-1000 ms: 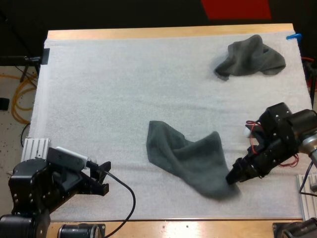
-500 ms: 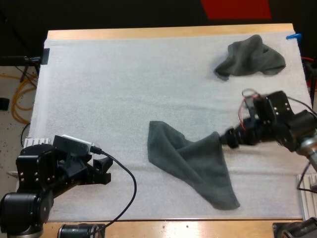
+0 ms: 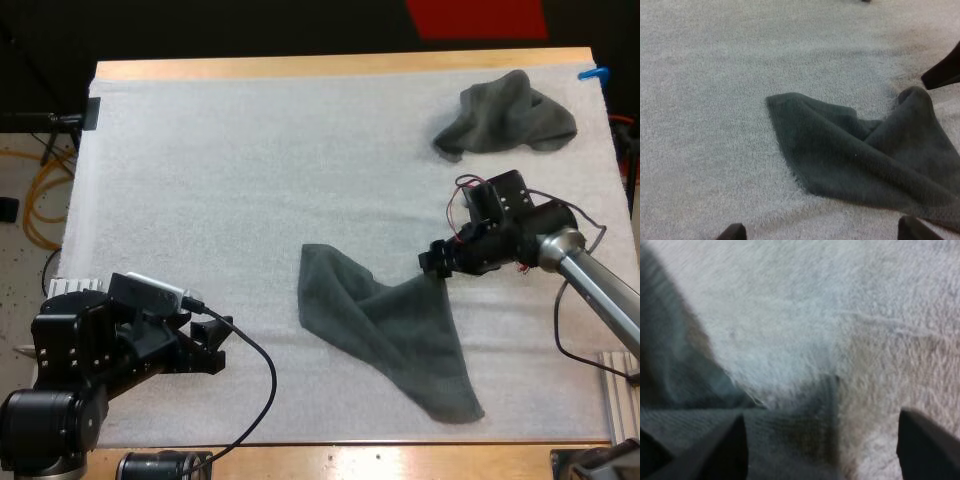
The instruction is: Pick towel from pile fold and stack
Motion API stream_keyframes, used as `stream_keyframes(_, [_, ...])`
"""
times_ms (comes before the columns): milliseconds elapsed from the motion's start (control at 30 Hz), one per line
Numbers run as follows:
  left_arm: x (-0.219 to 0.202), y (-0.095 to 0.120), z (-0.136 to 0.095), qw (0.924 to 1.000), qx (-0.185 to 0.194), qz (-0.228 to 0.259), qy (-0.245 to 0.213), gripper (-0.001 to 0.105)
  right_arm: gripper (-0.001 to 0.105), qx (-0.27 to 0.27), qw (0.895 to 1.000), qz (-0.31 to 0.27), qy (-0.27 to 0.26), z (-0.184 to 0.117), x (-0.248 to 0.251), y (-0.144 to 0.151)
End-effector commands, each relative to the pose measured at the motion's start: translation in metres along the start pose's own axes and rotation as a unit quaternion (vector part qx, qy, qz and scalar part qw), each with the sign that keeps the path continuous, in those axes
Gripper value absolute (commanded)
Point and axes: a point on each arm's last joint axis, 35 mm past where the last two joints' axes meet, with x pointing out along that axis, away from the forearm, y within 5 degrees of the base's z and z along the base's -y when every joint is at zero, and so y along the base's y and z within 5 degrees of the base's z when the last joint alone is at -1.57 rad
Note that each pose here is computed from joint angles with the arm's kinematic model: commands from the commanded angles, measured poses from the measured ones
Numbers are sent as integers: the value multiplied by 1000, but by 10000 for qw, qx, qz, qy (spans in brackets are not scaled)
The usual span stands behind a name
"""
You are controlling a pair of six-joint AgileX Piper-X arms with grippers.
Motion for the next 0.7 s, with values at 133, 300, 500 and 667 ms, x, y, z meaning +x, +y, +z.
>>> stream_keyframes(133, [-1,-1,1,10000,22,-66,-34,59,62,468,9959,754,153,-3,17,-13])
stream_keyframes(300, [-1,-1,1,10000,22,-66,-34,59,59,787,9889,1213,347,-7,34,-20])
stream_keyframes(500, [-1,-1,1,10000,22,-66,-34,59,26,919,9832,1537,357,-6,48,-22])
stream_keyframes(667, [-1,-1,1,10000,22,-66,-34,59,0,857,9869,1341,262,-4,43,-22])
